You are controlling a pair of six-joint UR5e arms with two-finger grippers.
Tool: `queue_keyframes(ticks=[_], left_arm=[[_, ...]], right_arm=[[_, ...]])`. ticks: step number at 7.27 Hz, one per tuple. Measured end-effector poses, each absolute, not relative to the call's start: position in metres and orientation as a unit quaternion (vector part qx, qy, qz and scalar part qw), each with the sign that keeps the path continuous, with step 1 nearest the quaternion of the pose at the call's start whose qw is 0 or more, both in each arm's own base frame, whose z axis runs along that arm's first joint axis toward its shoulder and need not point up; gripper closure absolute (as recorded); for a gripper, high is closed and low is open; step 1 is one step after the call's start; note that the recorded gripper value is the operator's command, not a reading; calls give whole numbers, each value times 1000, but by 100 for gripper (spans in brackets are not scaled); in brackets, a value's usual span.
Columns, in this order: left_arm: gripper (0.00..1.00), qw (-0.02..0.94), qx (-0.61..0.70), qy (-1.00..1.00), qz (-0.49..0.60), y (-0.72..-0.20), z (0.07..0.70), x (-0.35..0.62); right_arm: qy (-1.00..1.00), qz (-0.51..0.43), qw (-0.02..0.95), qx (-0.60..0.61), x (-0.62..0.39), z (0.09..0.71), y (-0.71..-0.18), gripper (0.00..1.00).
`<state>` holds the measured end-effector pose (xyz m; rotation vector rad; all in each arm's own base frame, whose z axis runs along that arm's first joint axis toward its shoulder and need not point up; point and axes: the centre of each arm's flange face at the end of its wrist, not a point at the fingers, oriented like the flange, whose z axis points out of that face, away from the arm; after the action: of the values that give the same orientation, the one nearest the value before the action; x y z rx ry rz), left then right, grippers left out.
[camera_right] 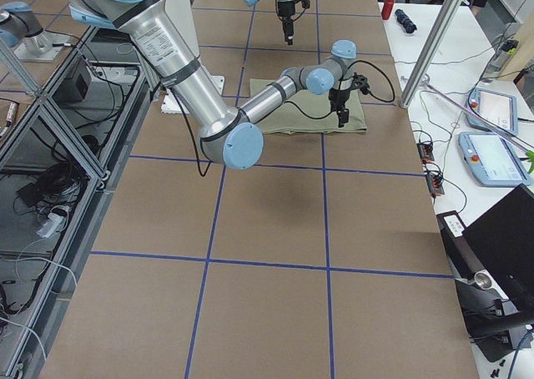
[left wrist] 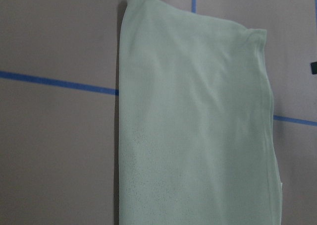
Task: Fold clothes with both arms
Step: 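Move the left gripper to the shirt's near corner while the right gripper rises, then lower the left gripper onto the near corner while the right gripper hovers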
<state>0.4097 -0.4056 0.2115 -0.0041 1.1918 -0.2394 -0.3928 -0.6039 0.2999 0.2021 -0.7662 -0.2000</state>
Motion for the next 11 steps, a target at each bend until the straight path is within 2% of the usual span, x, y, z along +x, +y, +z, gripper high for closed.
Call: queue_keyframes(ticks=[2,4,9,11], left_arm=[[1,818,-69,550,-156,-351,218,461],[1,813,-125,534,-195,-310,221,500],[1,836,-133,485,-219,-296,255,570],[10,837,-137,482,-218,-285,255,579]], right_arm=[[-404,-83,908,73,-366,311,-556,0],[-413,-78,905,64,-351,321,-534,0],[-417,-73,903,67,-348,318,-528,0],[-420,-65,903,64,-349,314,-527,0]])
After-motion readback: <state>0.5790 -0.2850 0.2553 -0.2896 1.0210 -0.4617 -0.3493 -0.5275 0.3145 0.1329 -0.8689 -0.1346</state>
